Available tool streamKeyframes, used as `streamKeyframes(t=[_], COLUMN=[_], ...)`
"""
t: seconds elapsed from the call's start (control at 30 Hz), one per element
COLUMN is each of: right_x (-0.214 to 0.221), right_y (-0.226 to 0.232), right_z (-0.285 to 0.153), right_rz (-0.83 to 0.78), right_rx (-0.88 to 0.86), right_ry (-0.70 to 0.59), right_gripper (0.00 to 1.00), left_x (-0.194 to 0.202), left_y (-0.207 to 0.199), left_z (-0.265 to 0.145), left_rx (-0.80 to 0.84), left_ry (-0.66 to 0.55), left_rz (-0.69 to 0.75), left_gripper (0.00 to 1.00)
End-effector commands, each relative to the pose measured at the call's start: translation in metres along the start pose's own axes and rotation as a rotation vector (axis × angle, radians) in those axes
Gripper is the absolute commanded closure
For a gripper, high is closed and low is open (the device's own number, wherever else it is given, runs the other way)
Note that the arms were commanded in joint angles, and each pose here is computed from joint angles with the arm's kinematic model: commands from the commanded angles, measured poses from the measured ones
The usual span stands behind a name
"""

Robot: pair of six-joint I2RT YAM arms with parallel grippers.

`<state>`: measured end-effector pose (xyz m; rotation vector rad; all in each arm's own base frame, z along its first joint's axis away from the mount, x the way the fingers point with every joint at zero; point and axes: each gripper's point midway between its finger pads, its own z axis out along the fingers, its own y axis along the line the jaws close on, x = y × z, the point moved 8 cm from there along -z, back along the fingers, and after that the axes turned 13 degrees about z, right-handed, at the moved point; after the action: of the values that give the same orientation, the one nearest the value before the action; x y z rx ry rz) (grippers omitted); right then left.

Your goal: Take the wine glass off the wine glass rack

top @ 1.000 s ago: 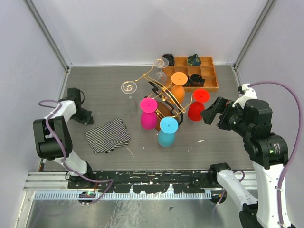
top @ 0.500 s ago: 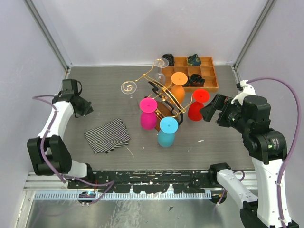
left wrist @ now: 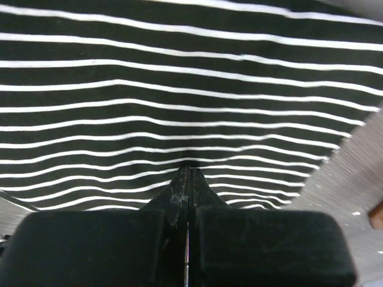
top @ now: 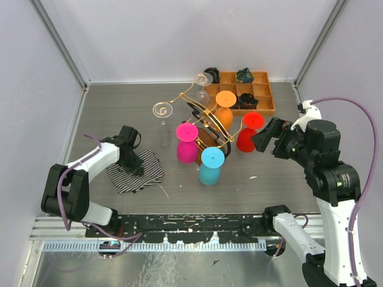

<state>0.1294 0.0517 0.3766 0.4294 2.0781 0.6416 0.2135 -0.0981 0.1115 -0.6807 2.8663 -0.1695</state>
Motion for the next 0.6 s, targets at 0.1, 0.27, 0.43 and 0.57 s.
streamKeyframes(t=[0.1,0.27,0.43,0.57], right_x=[-0.007,-0.01,-0.012,-0.014], right_y=[0.005,0.004,0.003,0.002], right_z=[-0.005,-0.007,-0.008,-0.004], right_rz=[-0.023,-0.034,-0.045,-0.047], right_rx=[-0.03,-0.014,0.011,0.025], right_ry=[-0.062,-0.072,-0.083,-0.078], right_gripper=[0.0,0.0,0.0,0.0], left_x=[0.003,-0.018,-0.052,-0.079], left_y=[0.01,0.013,0.024,0.044], left_z=[0.032,0.05,0.051,0.047], left_rx=[-0.104,-0.196,-0.184,-0.179], left_ry=[0.021,0.056,0.052,0.067], left_rz=[-0.035,-0.035,-0.111,-0.167], left_gripper=[1.0,1.0,1.0,1.0])
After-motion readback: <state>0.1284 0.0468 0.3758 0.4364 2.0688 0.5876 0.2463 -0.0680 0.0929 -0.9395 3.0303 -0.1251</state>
